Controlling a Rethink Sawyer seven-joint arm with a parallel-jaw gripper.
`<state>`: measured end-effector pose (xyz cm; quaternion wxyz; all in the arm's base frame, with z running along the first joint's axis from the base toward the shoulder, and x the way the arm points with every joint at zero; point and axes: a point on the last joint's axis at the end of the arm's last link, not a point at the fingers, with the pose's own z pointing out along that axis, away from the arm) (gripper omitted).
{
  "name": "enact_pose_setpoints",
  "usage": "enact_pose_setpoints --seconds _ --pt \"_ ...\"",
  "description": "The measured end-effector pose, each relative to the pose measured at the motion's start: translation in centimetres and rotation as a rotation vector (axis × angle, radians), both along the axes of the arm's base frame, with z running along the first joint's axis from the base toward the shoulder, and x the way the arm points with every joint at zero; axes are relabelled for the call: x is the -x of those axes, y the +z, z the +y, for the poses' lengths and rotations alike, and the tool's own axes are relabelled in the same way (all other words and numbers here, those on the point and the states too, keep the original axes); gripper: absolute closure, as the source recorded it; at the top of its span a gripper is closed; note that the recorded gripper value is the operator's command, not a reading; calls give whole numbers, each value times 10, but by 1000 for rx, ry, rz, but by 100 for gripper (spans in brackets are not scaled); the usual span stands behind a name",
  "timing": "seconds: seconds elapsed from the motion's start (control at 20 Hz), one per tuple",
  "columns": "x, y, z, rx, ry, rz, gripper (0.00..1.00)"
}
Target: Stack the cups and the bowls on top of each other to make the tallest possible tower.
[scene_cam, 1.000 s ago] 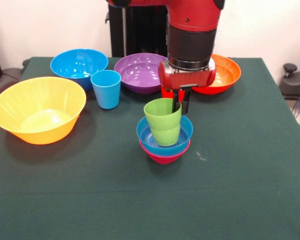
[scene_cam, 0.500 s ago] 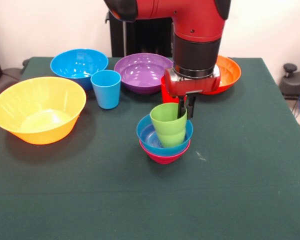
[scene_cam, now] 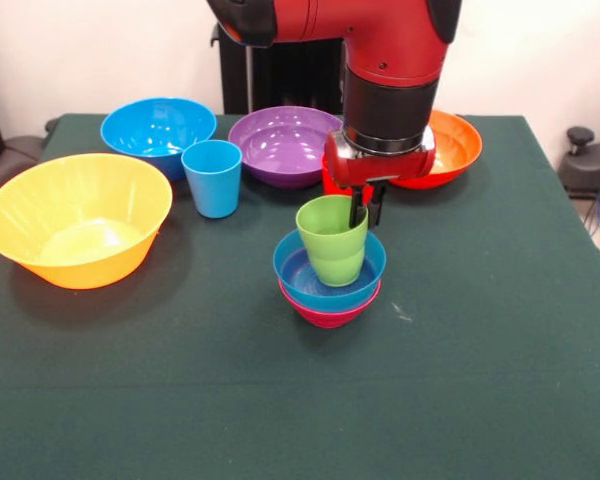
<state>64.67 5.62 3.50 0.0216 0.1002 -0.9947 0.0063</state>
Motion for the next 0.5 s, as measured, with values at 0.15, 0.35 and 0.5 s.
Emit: enact_pose_setpoints --seconds 0.15,0.35,0.5 --pt "2 0 -1 4 0 14 100" --pt "3 0 -1 7 -1 22 100" --pt "3 0 -1 7 -1 22 100"
